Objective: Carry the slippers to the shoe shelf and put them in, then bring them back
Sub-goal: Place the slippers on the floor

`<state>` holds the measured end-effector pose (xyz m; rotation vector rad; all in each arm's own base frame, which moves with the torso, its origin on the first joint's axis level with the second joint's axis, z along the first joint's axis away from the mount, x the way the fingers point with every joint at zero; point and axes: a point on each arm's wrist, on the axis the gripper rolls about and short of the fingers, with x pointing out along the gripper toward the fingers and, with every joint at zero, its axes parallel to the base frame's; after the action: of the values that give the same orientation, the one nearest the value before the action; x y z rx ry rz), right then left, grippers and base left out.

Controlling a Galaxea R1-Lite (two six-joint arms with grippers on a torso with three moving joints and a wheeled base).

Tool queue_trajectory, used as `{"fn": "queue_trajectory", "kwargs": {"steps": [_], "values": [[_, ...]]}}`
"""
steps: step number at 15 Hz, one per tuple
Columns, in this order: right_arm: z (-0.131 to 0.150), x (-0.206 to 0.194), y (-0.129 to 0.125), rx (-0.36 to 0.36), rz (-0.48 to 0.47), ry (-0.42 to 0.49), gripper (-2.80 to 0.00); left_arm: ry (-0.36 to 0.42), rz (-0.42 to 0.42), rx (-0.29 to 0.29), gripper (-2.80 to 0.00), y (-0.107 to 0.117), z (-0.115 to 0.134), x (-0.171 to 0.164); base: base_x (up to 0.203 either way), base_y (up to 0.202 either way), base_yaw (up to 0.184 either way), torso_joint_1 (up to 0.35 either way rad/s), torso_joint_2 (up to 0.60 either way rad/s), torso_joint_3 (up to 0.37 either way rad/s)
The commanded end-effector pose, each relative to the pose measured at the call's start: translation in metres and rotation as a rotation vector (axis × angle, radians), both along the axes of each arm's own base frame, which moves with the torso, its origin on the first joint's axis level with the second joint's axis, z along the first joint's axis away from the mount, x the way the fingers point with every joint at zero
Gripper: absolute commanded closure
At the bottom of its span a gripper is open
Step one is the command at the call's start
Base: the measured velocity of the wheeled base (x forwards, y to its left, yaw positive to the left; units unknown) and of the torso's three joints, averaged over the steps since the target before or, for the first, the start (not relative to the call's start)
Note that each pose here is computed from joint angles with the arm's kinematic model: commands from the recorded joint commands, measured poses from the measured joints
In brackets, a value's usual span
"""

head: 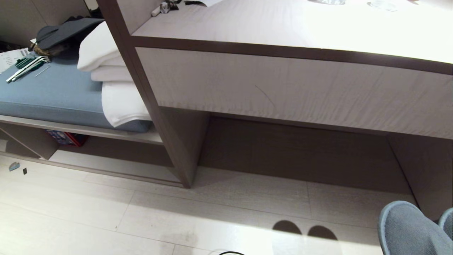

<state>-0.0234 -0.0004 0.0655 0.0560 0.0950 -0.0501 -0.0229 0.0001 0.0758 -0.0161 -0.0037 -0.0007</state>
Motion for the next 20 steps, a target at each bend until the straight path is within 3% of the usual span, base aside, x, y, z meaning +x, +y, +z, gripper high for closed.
{"fn": "queue_trajectory", "kwargs": {"steps": [1, 15, 20], "values": [[-0.0005, 0.0002, 0.0, 0.0, 0.0, 0.003, 0.0, -0.001, -0.001, -0.001, 0.0, 0.0, 0.0, 0.0, 0.0, 0.0, 0.0, 0.002, 0.01, -0.203], [-0.0005, 0.0002, 0.0, 0.0, 0.0, 0.004, 0.0, -0.001, 0.001, -0.001, 0.0, 0.0, 0.0, 0.0, 0.0, 0.0, 0.0, 0.003, 0.0, -0.196], [-0.0004, 0.0002, 0.0, 0.0, 0.0, 0.003, 0.0, -0.001, -0.001, -0.001, 0.0, 0.0, 0.0, 0.0, 0.005, 0.005, -0.149, 0.001, 0.0, -0.196]]}}
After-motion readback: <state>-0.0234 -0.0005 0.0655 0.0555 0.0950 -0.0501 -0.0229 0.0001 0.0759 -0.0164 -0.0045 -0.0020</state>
